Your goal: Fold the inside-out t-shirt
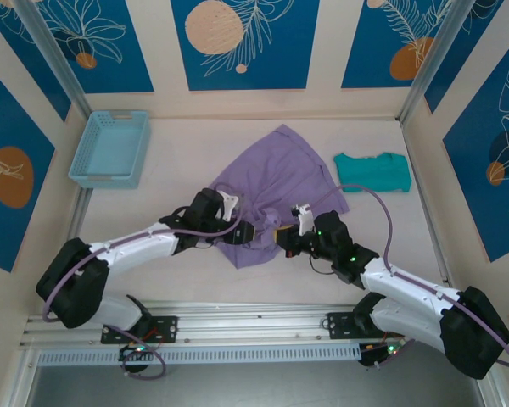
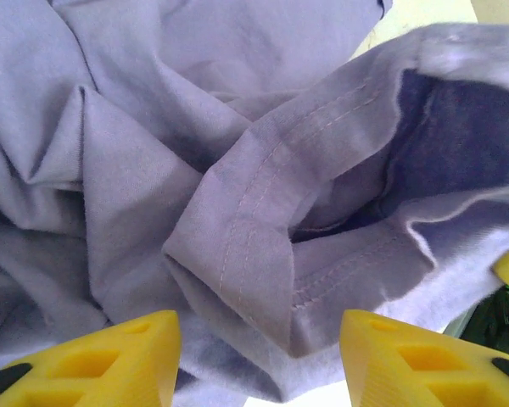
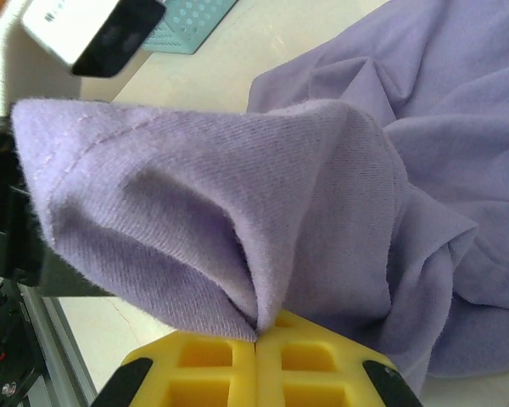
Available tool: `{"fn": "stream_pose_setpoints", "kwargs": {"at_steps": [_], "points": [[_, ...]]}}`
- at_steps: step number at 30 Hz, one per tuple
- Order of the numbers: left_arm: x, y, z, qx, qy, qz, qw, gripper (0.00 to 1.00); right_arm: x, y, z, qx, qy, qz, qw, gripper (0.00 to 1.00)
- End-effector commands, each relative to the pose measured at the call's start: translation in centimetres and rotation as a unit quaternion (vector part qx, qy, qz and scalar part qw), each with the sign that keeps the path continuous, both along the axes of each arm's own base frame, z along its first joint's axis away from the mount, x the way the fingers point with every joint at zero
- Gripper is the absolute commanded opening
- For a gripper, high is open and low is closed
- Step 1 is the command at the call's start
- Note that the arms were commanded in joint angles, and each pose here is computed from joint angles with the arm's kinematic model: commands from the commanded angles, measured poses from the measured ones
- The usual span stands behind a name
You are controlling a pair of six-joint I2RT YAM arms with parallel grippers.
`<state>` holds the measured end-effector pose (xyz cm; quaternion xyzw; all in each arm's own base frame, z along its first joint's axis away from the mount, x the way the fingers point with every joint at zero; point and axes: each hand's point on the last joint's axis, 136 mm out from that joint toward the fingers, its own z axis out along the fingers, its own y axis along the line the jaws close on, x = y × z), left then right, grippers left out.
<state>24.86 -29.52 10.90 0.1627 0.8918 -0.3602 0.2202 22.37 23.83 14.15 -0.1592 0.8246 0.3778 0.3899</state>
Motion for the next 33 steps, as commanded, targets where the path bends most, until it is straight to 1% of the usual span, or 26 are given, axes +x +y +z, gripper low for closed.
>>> {"fn": "stream_pose_setpoints", "kwargs": {"at_steps": [1, 3, 4, 5, 8, 9, 10, 12, 14, 17, 20, 26, 33], "points": [[0.8, -1.3, 1.1, -0.032, -0.002, -0.009, 0.999, 0.50, 0.0, 0.0, 0.7, 0.014, -0.010, 0.000, 1.000, 0.00], [0.9, -1.7, 0.9, -0.035, 0.002, -0.012, 0.999, 0.44, 0.1, 0.0, 0.8, 0.015, -0.011, 0.000, 1.000, 0.00], [1.0, -1.8, 0.9, -0.036, 0.003, -0.013, 0.999, 0.36, 0.1, 0.0, 0.7, 0.014, -0.011, -0.001, 1.000, 0.00], [1.1, -1.8, 1.0, -0.036, -0.001, -0.013, 0.999, 0.26, 0.0, -0.1, 0.7, 0.014, -0.012, -0.001, 1.000, 0.00], [1.7, -1.5, 2.3, -0.041, -0.027, -0.004, 0.999, 0.11, -0.2, -0.4, 0.1, 0.001, -0.010, -0.001, 1.000, 0.00], [1.8, -1.3, 2.8, -0.042, -0.038, -0.004, 0.998, 0.09, -0.3, -0.6, -0.2, -0.007, -0.008, -0.001, 1.000, 0.00], [2.0, -0.8, 3.6, -0.043, -0.054, -0.002, 0.998, 0.07, -0.5, -0.8, -0.6, -0.016, -0.008, 0.000, 1.000, 0.02], [2.2, 0.0, 5.1, -0.042, -0.090, 0.000, 0.995, 0.03, -1.0, -1.2, -1.2, -0.035, -0.005, 0.006, 0.999, 0.10], [2.1, 0.8, 7.0, -0.042, -0.135, -0.006, 0.990, 0.01, -1.7, -1.6, -1.4, -0.051, -0.007, 0.017, 0.999, 0.20], [1.5, 1.4, 9.3, -0.042, -0.194, -0.029, 0.980, 0.01, -2.8, -2.2, -0.3, -0.056, -0.026, 0.031, 0.998, 0.33], [0.9, 1.8, 10.8, -0.041, -0.233, -0.045, 0.970, 0.01, -3.4, -3.0, 1.9, -0.053, -0.059, 0.030, 0.996, 0.42], [-0.2, 2.3, 13.0, -0.046, -0.279, -0.068, 0.957, 0.01, -3.2, -3.7, 6.7, -0.054, -0.117, 0.023, 0.991, 0.47], [-0.8, 3.6, 14.7, -0.029, -0.314, -0.064, 0.947, 0.00, -2.6, -3.1, 10.4, -0.047, -0.166, 0.030, 0.985, 0.48]]}}
